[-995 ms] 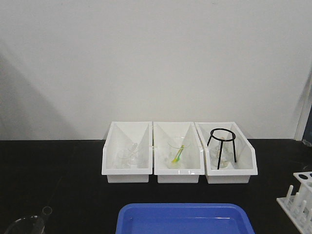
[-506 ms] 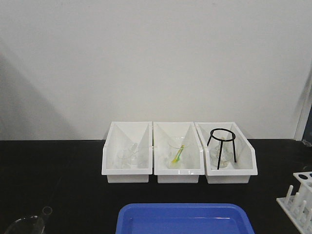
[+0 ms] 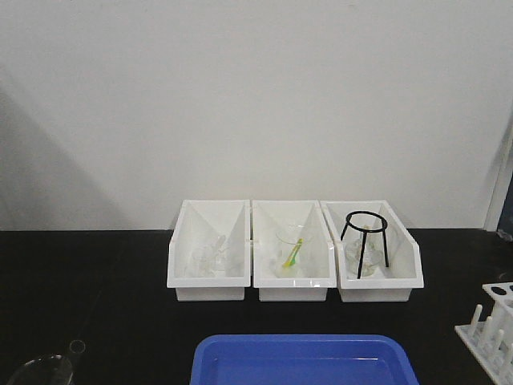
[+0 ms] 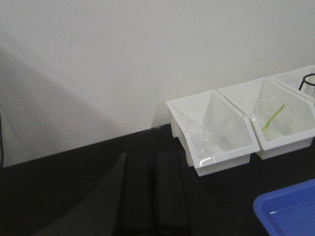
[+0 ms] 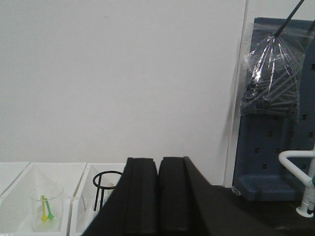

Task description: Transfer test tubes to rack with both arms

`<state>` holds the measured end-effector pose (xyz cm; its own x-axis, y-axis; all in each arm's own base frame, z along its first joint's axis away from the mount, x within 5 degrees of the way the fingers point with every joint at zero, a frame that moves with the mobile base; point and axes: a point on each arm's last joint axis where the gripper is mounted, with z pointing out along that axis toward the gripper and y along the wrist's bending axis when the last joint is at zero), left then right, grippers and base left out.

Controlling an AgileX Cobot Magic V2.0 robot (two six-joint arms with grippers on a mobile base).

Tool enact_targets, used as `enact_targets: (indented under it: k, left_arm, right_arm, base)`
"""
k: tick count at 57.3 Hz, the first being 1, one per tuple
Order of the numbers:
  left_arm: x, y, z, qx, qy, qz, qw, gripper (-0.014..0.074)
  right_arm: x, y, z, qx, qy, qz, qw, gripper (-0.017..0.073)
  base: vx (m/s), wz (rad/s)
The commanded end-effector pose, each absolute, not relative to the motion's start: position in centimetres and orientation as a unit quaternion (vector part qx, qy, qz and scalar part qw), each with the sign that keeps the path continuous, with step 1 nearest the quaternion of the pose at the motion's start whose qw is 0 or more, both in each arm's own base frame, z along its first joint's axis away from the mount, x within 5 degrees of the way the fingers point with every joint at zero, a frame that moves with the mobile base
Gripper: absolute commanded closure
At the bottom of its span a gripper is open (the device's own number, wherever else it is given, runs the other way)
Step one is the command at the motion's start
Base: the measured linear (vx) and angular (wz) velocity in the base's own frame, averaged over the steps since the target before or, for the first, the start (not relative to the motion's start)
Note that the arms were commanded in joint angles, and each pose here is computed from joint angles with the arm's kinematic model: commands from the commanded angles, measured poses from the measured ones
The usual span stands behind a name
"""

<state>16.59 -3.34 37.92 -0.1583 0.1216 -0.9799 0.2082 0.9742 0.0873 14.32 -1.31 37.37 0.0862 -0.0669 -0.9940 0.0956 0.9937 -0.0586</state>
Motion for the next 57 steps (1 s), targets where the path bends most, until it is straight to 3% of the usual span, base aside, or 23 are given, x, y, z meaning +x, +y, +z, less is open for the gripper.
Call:
enact_targets:
  k: [1, 12, 20, 41, 47, 57]
  left_arm:
    - [17.5, -3.6, 39.3, 0.105, 0.731, -0.04, 0.673, 0.0604]
    - [18.9, -3.9, 38.0, 0.145, 0.753, -0.007, 0.642, 0.0582]
    - [19.1, -4.0, 37.7, 0.15, 0.761, -0.004, 0.631, 0.0513]
    - [20.1, -4.2, 35.3, 0.245, 0.781, 0.058, 0.572, 0.0151]
    - [20.5, -4.5, 33.4, 0.27, 0.786, 0.061, 0.553, 0.0121]
    - [20.3, -4.8, 28.7, 0.271, 0.814, 0.026, 0.513, 0.0133]
  right_arm:
    - [14.8, -1.3, 39.1, 0.007, 0.633, -0.056, 0.772, 0.0566]
    - [15.8, -1.4, 38.2, 0.006, 0.658, -0.057, 0.75, 0.0559]
    - [16.0, -1.4, 37.8, 0.001, 0.674, -0.063, 0.736, 0.0505]
    - [16.0, -1.4, 37.7, -0.005, 0.678, -0.069, 0.732, 0.009]
    - [16.3, -1.4, 37.8, -0.006, 0.673, -0.068, 0.736, 0.0036]
    - [17.1, -1.5, 37.7, -0.008, 0.666, -0.067, 0.743, 0.0032]
  base:
    - [0.0, 0.0]
    - [0.0, 0.0]
    - [0.0, 0.0]
    - [0.0, 0.0]
    - [0.0, 0.0]
    - [0.0, 0.0]
